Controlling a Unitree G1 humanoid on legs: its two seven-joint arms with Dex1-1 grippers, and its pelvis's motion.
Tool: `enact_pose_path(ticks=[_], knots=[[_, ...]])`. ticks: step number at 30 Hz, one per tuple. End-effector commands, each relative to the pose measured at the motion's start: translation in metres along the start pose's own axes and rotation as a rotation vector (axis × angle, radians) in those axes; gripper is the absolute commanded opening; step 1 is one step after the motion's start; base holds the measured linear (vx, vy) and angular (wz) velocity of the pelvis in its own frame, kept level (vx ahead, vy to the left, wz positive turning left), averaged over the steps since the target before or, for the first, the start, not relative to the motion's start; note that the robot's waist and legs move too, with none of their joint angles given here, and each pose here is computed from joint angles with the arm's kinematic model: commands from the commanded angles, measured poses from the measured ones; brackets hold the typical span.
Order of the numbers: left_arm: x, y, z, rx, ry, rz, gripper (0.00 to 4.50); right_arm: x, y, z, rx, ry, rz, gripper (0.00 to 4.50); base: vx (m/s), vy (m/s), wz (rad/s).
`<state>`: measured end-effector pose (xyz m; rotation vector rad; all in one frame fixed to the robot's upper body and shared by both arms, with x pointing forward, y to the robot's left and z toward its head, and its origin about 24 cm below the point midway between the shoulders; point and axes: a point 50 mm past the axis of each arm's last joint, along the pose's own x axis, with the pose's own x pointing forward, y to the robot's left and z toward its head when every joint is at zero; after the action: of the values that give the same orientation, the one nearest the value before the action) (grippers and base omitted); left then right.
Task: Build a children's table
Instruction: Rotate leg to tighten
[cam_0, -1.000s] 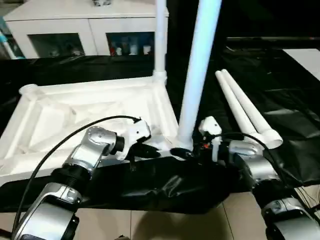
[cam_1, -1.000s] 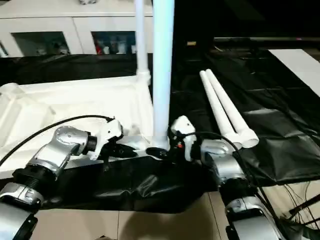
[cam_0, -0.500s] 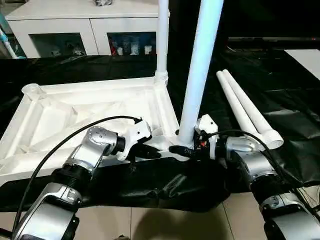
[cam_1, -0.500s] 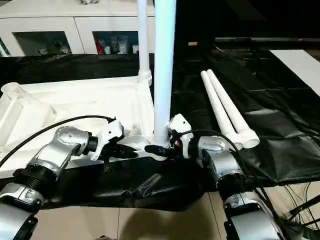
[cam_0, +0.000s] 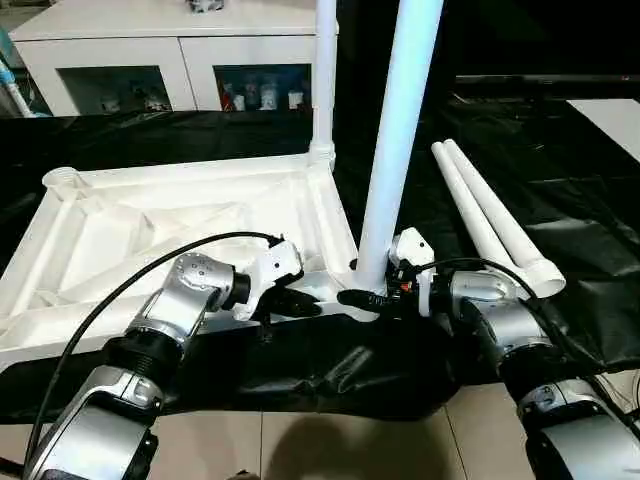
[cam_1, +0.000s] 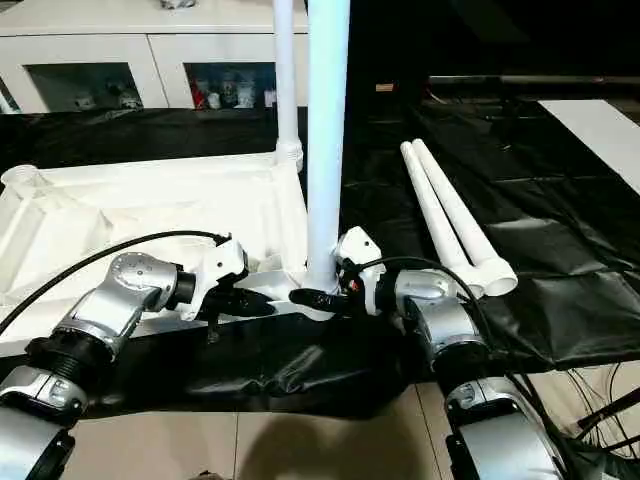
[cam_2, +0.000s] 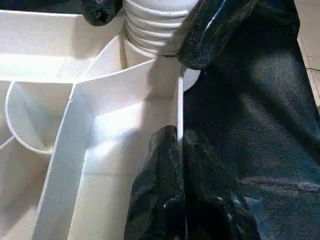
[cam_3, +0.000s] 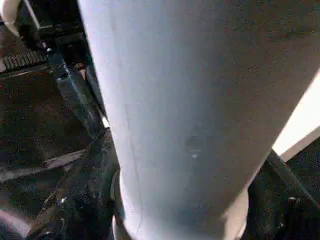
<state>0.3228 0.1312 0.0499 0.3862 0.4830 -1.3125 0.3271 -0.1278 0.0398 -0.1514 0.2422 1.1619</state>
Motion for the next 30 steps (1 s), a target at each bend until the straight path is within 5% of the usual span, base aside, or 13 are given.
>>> enact_pose_path(ticks=[1, 10, 12, 15, 22, 25, 30], knots=[[0.009, 0.001, -0.002, -0.042, -0.013, 0.047, 0.0, 0.005, -0.007, -0.007, 0.119, -0.031, -0.187, 2.74, 0.0, 0.0, 0.0], [0.034, 0.014, 0.012, -0.122, -0.035, 0.223, 0.0, 0.033, -0.005, -0.021, 0.33, -0.047, -0.565, 2.74, 0.0, 0.0, 0.0], [0.048, 0.017, 0.017, -0.161, -0.035, 0.338, 0.0, 0.048, -0.005, -0.025, 0.534, -0.037, -0.852, 2.74, 0.0, 0.0, 0.0], [0.053, 0.017, 0.019, -0.167, -0.04, 0.358, 0.0, 0.056, -0.001, -0.023, 0.604, -0.041, -0.924, 2.74, 0.0, 0.0, 0.0], [0.057, 0.014, 0.017, -0.139, -0.026, 0.34, 0.0, 0.072, 0.002, -0.005, 0.502, -0.07, -0.913, 2.74, 0.0, 0.0, 0.0], [0.054, 0.015, 0.015, -0.125, -0.022, 0.33, 0.0, 0.075, 0.003, 0.002, 0.481, -0.121, -0.841, 3.44, 0.0, 0.0, 0.0], [0.047, 0.014, 0.011, -0.101, -0.02, 0.3, 0.0, 0.059, -0.008, 0.009, 0.365, -0.189, -0.813, 3.85, 0.0, 0.0, 0.0]])
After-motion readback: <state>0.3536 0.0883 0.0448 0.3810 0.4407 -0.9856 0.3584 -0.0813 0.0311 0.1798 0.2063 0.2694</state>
